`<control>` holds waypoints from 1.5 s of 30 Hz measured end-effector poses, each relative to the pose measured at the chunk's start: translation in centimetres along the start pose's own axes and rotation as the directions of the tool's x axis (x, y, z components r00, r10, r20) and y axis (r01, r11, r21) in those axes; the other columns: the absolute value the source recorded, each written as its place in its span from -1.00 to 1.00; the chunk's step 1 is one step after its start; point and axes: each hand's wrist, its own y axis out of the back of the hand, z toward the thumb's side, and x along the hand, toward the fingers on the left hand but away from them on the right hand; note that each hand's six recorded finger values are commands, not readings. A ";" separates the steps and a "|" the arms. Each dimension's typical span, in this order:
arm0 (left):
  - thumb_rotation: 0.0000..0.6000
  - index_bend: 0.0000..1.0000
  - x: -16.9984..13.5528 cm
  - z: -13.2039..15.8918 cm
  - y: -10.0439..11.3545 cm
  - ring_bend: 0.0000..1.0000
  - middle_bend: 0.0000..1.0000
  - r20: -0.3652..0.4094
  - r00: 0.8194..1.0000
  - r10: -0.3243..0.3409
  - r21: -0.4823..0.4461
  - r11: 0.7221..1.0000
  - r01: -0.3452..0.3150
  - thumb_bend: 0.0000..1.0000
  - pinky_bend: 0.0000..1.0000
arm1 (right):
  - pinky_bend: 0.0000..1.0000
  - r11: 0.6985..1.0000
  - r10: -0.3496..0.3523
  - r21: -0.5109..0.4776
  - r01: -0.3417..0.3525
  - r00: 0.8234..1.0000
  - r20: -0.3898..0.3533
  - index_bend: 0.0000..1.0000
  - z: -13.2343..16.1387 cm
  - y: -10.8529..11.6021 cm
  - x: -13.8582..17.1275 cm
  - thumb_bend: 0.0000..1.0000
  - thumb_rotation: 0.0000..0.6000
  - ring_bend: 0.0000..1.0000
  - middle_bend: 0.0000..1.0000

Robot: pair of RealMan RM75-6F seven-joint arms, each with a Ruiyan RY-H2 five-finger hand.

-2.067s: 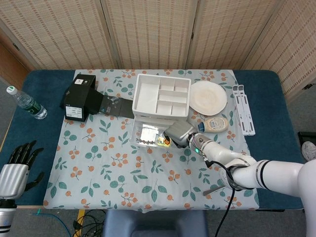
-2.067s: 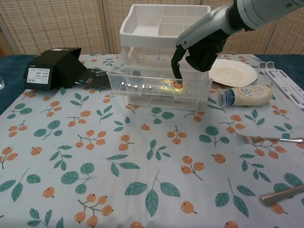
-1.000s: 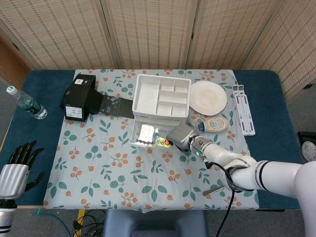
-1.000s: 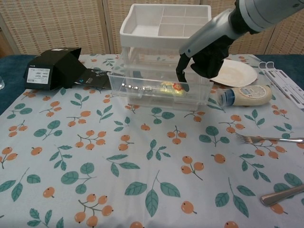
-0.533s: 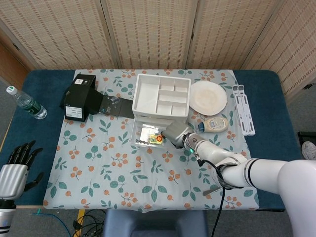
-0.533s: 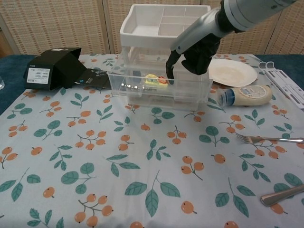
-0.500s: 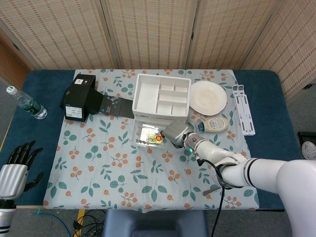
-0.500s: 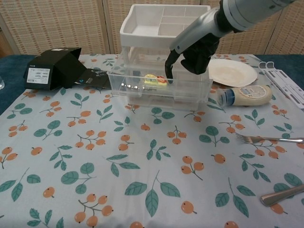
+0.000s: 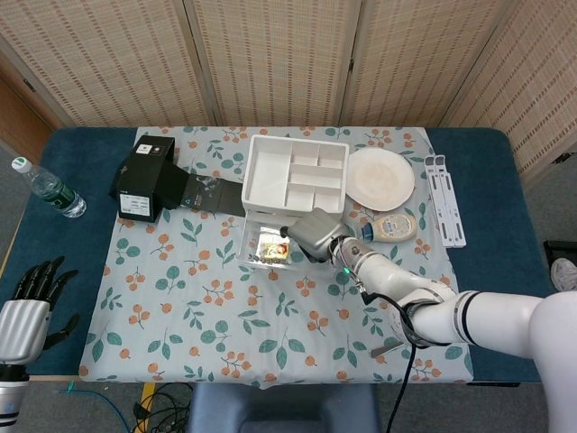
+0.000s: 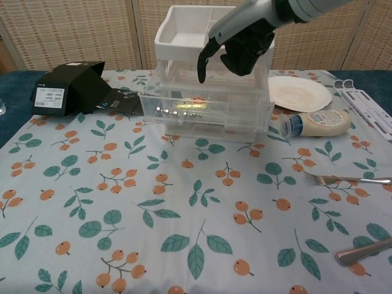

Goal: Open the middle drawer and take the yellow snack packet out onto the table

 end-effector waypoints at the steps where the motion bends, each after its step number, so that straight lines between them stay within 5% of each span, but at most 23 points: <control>1: 1.00 -0.63 0.0 0.0 0.0 -0.88 -0.86 0.001 1.000 0.001 -0.001 1.000 -0.001 -0.46 -0.82 | 1.00 1.000 -0.015 -0.004 0.015 1.000 -0.003 -0.65 0.0 0.1 0.2 0.43 1.00 1.00 0.92; 4: 1.00 -0.63 0.0 0.1 0.0 -0.88 -0.86 0.002 1.000 0.003 -0.001 1.000 -0.003 -0.46 -0.82 | 1.00 0.997 -0.069 -0.030 0.069 0.997 -0.018 -0.65 0.1 0.5 0.8 0.24 1.00 0.97 0.82; 10: 1.00 -0.63 -0.1 0.2 0.0 -0.88 -0.86 0.005 1.000 0.009 -0.001 1.000 -0.009 -0.46 -0.82 | 0.96 0.978 -0.159 -0.145 0.149 0.986 -0.056 -0.65 0.8 1.2 1.5 -0.18 1.00 0.48 0.40; 17: 1.00 -0.63 -0.2 0.2 0.2 -0.87 -0.86 0.002 1.000 0.013 0.001 1.000 -0.013 -0.46 -0.82 | 0.43 0.904 -0.288 -0.358 0.233 0.951 -0.108 -0.65 1.6 2.0 2.0 -0.45 1.00 0.07 0.03; 24: 1.00 -0.63 -0.2 0.3 0.1 -0.87 -0.86 0.005 1.000 0.010 0.002 1.000 -0.010 -0.46 -0.82 | 0.01 0.838 -0.326 -0.498 0.223 0.936 -0.129 -0.65 1.8 2.2 2.1 -0.91 1.00 -0.30 -0.29; 32: 1.00 -0.63 -0.3 0.2 0.0 -0.87 -0.86 0.002 1.000 0.009 0.001 1.000 -0.009 -0.46 -0.82 | -0.04 0.746 -0.332 -0.644 0.171 0.933 -0.137 -0.65 2.0 2.4 2.1 -1.00 1.00 -0.31 -0.30; 36: 1.00 -0.63 -0.4 0.2 -0.1 -0.87 -0.86 0.000 1.000 0.006 0.000 1.000 -0.006 -0.46 -0.82 | -0.04 0.741 -0.332 -0.651 0.165 0.933 -0.141 -0.65 2.0 2.4 2.1 -1.00 1.00 -0.31 -0.29; 40: 1.00 -0.63 -0.3 0.2 -0.1 -0.87 -0.86 0.001 1.000 0.006 0.000 1.000 -0.006 -0.46 -0.82 | 0.04 0.775 -0.339 -0.602 0.191 0.930 -0.141 -0.65 1.7 2.6 1.9 -1.00 1.00 -0.21 -0.26; 45: 1.00 -0.63 -0.3 0.1 0.1 -0.87 -0.86 0.001 1.000 0.011 0.001 1.000 -0.011 -0.46 -0.82 | 0.66 0.858 -0.357 -0.441 0.264 0.923 -0.142 -0.65 1.3 3.1 1.7 -1.00 1.00 0.29 0.10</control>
